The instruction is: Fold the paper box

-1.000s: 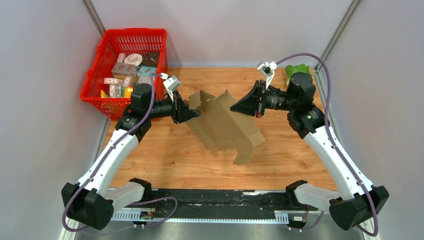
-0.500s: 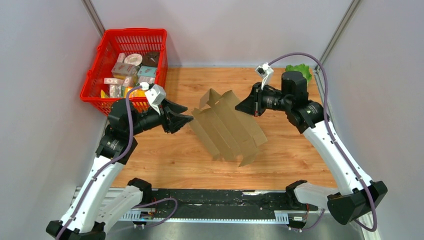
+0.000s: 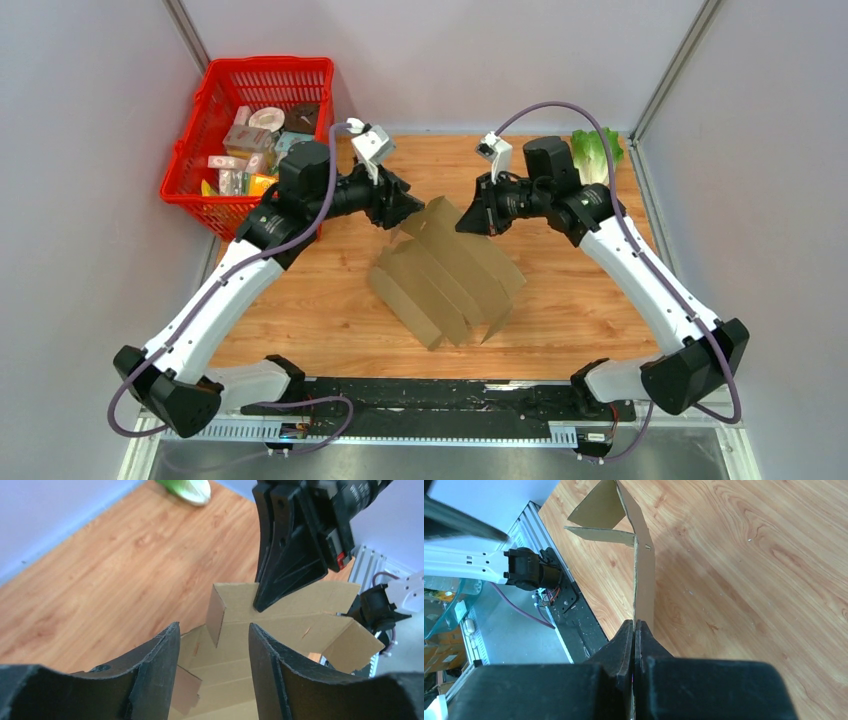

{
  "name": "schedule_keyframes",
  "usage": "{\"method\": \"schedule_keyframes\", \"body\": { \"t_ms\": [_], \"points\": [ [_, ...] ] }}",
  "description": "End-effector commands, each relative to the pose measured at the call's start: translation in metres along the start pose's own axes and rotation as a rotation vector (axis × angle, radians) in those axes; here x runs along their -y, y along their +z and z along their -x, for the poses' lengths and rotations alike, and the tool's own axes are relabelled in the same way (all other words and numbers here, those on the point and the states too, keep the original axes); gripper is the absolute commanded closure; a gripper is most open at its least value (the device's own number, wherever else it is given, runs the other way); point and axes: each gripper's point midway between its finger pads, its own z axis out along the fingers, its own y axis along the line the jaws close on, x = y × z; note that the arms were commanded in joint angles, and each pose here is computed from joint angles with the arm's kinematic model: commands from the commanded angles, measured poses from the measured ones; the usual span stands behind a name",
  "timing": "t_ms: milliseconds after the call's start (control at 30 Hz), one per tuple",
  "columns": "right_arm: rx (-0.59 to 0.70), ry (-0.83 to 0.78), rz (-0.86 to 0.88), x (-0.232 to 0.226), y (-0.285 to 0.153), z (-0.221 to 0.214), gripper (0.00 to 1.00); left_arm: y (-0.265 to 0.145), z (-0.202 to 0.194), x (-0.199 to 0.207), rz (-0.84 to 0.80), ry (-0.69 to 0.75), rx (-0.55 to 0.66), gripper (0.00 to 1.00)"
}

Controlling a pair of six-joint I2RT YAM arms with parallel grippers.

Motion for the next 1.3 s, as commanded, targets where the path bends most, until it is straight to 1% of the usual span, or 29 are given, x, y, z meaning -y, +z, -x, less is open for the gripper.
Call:
{"method": "schedule_keyframes", "body": {
  "t_ms": [0,67,200,500,600,700,733,800,900,933,967,1000,1067,1100,1133,1167,1200,1267],
  "points": [
    [0.020,-0.067,0.013,-0.010,-0.002,0.016,1.00,0.005,-0.005,0.008,-0.034,0.054,-0.010,0.38],
    [0.015,-0.071,0.014,-0.011,0.001,0.017,1.00,0.009,-0.012,0.007,-0.032,0.061,-0.007,0.36],
    [-0.001,-0.080,0.025,-0.015,0.007,0.015,1.00,0.010,-0.020,-0.003,0.017,0.071,-0.019,0.37],
    [-0.033,-0.110,0.027,-0.019,0.025,0.014,1.00,0.011,-0.031,-0.016,0.079,0.068,-0.035,0.51],
    [-0.038,-0.132,0.020,-0.021,0.027,0.014,1.00,0.014,-0.039,-0.023,0.102,0.093,-0.051,0.64],
    [-0.058,-0.148,0.002,-0.017,0.030,0.011,1.00,0.015,-0.044,-0.028,0.121,0.096,-0.066,0.74],
    [-0.066,-0.151,-0.022,-0.014,0.031,0.011,1.00,0.014,-0.044,-0.029,0.127,0.099,-0.059,0.81],
    [-0.076,-0.163,-0.046,-0.009,0.031,0.011,1.00,0.013,-0.049,-0.037,0.170,0.099,-0.061,0.91],
    [-0.086,-0.163,-0.086,-0.004,0.032,0.009,1.00,0.012,-0.050,-0.042,0.206,0.098,-0.050,1.00],
    [-0.082,-0.163,-0.102,-0.001,0.032,0.010,0.99,0.012,-0.049,-0.043,0.214,0.094,-0.041,1.00],
    [-0.080,-0.154,-0.115,0.001,0.032,0.010,0.95,0.012,-0.049,-0.046,0.229,0.090,-0.036,1.00],
    [-0.072,-0.141,-0.132,0.002,0.031,0.011,0.86,0.012,-0.053,-0.048,0.242,0.081,-0.039,1.00],
    [-0.051,-0.114,-0.199,0.012,0.030,0.015,0.78,0.012,-0.053,-0.054,0.281,0.061,-0.020,1.00],
    [-0.038,-0.063,-0.235,0.017,0.030,0.016,0.65,0.011,-0.057,-0.057,0.296,0.052,-0.022,1.00],
    [-0.016,-0.042,-0.311,0.028,0.027,0.020,0.59,0.011,-0.056,-0.059,0.313,0.037,-0.008,1.00],
    [-0.001,-0.018,-0.350,0.033,0.025,0.022,0.54,0.009,-0.057,-0.065,0.351,0.029,-0.007,1.00],
    [0.017,0.013,-0.385,0.036,0.022,0.026,0.45,0.009,-0.060,-0.068,0.367,0.024,-0.007,1.00],
    [0.054,0.089,-0.483,0.047,0.014,0.030,0.38,0.005,-0.059,-0.077,0.426,0.013,0.004,1.00]
  ]
}}
